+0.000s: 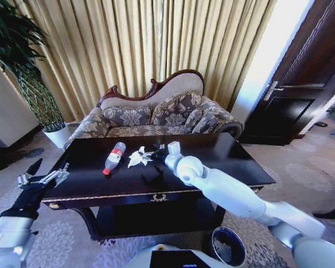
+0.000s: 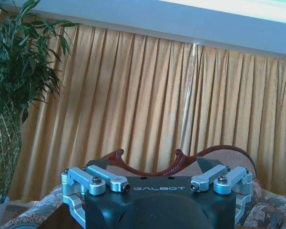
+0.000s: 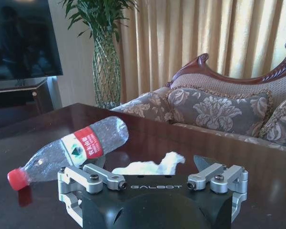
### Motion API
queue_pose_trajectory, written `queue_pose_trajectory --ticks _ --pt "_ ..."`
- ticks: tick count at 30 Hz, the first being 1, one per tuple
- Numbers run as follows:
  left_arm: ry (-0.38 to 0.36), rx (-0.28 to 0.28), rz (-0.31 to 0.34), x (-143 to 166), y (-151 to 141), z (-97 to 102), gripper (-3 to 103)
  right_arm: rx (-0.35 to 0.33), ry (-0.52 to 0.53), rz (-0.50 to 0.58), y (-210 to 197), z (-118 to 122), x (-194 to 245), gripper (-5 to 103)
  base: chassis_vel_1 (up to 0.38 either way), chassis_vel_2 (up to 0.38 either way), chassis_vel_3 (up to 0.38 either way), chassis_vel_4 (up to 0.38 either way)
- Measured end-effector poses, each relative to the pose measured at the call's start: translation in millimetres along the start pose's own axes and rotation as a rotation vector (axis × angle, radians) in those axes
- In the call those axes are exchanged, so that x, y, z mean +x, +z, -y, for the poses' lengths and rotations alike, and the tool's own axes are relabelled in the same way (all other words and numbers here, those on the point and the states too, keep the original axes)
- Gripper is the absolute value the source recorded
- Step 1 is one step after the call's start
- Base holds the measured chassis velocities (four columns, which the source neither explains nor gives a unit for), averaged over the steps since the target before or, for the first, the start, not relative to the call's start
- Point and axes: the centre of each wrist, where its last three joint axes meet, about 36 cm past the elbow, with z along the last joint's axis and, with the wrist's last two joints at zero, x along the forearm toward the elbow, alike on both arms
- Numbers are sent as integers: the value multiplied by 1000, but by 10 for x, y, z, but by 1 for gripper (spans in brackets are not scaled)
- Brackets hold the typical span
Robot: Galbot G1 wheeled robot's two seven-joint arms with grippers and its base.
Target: Move to the front of the table and place the trash on the table into the trash bin.
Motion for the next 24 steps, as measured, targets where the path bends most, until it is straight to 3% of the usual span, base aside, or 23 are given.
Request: queue_pose_trajectory --ticks 24 --pt "1 -1 15 1 -12 -11 100 8 0 -42 173 -176 -474 100 0 0 0 0"
